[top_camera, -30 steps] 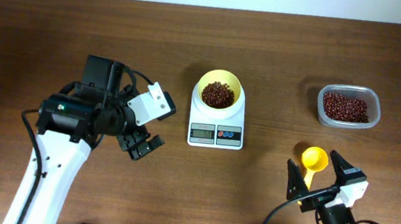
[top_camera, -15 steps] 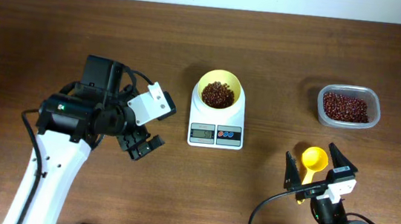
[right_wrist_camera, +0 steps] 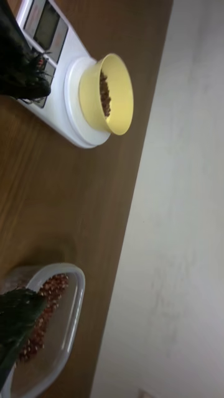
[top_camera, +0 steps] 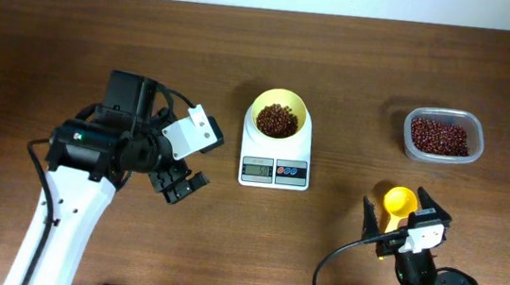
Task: Scoop item into bowl and weigh 50g on scale
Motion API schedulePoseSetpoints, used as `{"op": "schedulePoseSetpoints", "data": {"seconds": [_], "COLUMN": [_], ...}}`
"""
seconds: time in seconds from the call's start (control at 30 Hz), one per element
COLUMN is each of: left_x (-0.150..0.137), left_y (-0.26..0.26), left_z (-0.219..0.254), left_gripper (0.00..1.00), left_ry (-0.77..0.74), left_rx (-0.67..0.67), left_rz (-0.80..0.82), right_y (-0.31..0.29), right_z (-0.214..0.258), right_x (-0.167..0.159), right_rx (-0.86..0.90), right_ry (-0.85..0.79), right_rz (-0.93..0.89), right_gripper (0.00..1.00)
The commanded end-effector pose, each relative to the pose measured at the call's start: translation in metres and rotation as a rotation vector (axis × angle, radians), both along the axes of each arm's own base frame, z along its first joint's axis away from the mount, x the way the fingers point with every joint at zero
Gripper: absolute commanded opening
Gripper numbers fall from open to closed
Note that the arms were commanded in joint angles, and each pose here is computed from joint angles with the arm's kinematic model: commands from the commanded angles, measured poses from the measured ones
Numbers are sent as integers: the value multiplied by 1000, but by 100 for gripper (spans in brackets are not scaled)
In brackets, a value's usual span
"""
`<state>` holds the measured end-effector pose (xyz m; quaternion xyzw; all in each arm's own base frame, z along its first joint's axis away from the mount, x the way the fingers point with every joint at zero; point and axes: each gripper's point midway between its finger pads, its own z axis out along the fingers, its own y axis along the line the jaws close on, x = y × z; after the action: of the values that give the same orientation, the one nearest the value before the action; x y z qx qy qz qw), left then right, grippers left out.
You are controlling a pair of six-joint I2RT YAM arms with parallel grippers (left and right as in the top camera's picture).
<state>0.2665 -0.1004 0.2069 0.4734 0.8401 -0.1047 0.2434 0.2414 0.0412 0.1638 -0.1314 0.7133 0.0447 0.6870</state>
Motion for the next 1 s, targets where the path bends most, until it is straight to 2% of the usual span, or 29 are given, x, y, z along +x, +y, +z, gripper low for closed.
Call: {"op": "schedulePoseSetpoints", "data": {"seconds": [0.0, 0.97], "left_x": [2, 1], "left_y": [-1, -1], "left_z": [9, 9], "left_gripper": [99, 99], "left_ry": [-35, -32], "left_rx": [-2, -2], "left_rz": [-15, -15], "right_y": [-1, -1], "right_z": [-4, -4], "right_x": [0, 0], "right_rx": [-30, -9], "right_ry": [0, 6], "right_rz": [-10, -14], "right_gripper": [99, 99]}}
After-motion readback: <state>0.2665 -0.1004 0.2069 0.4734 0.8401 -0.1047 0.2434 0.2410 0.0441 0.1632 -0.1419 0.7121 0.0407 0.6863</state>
